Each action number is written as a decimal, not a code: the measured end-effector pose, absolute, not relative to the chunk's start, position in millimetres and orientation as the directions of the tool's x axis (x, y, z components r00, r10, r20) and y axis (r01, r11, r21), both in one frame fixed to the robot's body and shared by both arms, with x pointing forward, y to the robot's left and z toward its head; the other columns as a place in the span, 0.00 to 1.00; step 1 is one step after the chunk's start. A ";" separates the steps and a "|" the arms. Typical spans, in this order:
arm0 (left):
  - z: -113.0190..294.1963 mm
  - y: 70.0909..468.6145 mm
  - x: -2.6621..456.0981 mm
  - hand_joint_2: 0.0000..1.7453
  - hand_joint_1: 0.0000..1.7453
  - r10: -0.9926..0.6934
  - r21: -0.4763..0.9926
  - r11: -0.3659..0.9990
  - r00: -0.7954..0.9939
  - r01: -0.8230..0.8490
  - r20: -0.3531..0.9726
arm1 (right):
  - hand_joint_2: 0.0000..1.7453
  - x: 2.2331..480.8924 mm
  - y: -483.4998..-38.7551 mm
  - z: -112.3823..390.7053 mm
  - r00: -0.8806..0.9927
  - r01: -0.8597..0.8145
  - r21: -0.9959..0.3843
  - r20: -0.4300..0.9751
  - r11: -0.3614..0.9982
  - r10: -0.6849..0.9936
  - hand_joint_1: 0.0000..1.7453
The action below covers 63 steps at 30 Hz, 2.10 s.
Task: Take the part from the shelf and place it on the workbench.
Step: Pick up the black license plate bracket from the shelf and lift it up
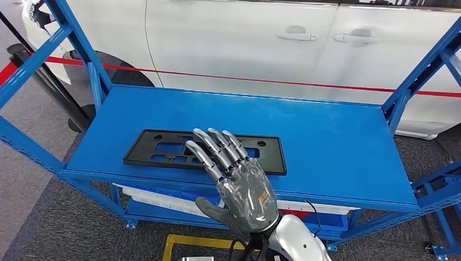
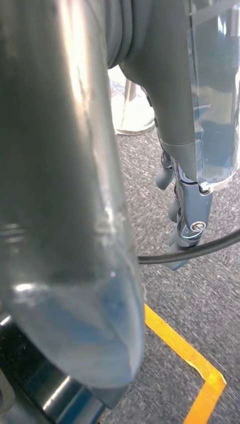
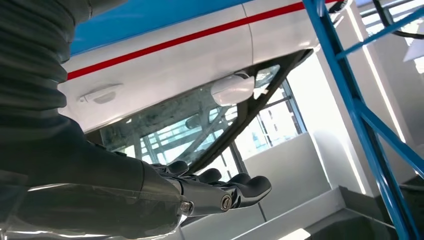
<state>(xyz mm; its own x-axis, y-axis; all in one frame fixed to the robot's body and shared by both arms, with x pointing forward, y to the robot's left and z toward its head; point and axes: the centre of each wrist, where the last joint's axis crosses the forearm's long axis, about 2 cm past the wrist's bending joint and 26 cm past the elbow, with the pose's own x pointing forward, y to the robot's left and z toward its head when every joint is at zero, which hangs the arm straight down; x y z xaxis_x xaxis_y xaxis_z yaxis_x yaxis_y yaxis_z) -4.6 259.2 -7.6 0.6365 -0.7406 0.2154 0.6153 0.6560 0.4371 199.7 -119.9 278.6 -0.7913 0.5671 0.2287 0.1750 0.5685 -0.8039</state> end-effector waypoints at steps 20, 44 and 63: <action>-7.7 261.0 -0.2 0.00 0.00 -0.724 0.466 0.669 0.648 0.579 0.235 | 1.00 174.7 -139.7 251.3 -0.745 0.035 -0.822 0.358 0.569 0.563 0.00; -1.9 256.9 15.3 0.00 0.00 -0.612 0.507 0.755 0.723 0.415 0.319 | 1.00 153.4 -185.0 258.3 -0.708 0.064 -0.751 0.430 0.657 0.560 0.00; 2.0 231.4 12.3 0.00 0.00 -0.690 0.460 0.709 0.660 0.534 0.298 | 1.00 131.3 -218.0 249.0 -0.570 0.498 -0.746 0.102 0.442 0.815 0.00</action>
<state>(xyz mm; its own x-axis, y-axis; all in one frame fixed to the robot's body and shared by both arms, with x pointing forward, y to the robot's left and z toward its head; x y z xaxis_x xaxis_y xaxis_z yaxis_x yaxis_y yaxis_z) 12.3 231.4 2.0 0.6599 -0.6898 0.2977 0.5339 0.7094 0.4601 131.3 -218.0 249.0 -0.5704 0.8150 0.1021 0.4979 0.4420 -0.7462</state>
